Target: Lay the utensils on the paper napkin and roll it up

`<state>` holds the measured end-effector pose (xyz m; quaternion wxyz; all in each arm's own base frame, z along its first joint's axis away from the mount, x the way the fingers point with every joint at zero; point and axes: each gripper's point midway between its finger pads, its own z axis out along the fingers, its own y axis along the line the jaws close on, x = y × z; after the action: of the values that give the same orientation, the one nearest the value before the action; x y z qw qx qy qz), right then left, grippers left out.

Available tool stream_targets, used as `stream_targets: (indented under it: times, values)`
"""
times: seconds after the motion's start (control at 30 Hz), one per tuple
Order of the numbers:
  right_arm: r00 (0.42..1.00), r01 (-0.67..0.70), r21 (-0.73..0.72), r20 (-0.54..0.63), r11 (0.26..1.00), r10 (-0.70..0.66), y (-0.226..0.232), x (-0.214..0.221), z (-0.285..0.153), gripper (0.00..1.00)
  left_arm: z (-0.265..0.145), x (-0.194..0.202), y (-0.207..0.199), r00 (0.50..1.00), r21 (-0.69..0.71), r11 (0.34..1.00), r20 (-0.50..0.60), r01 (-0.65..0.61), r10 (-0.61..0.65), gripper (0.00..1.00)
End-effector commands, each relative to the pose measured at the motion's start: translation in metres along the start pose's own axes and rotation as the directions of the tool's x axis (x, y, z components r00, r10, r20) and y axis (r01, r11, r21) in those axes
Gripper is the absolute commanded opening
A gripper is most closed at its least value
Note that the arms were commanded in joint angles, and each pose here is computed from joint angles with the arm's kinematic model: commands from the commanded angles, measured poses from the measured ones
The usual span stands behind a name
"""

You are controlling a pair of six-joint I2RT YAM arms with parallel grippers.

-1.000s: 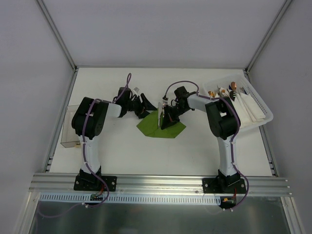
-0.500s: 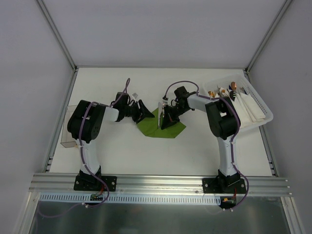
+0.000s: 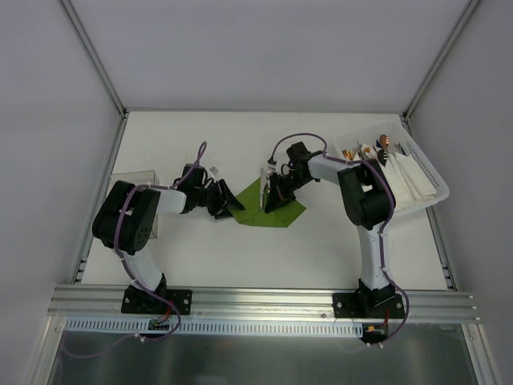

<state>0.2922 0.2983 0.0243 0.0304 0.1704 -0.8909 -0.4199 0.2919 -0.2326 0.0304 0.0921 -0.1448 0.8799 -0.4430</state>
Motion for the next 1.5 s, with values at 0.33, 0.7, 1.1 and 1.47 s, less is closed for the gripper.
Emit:
stream_targets:
  times: [0.33, 0.7, 1.1, 1.47]
  values:
    - [1.000, -0.001, 0.093, -0.003, 0.996, 0.001, -0.018, 0.000, 0.003, 0.00, -0.015, -0.032, 0.001, 0.990, -0.145, 0.987, 0.119, -0.062, 0.079, 0.37]
    - [1.000, -0.005, 0.099, 0.000, 0.995, 0.005, -0.019, -0.002, 0.003, 0.00, -0.013, -0.041, -0.016, 0.988, -0.103, 0.991, 0.120, -0.088, 0.100, 0.15]
    - [1.000, -0.023, 0.113, 0.003, 0.993, 0.023, -0.021, -0.003, 0.002, 0.00, 0.007, -0.016, -0.085, 0.992, 0.141, 0.981, 0.021, -0.130, 0.128, 0.00]
    - [1.000, -0.026, 0.116, 0.004, 0.993, 0.025, -0.020, -0.003, 0.002, 0.00, 0.059, -0.001, -0.081, 0.999, 0.122, 0.992, -0.042, -0.023, 0.028, 0.00]
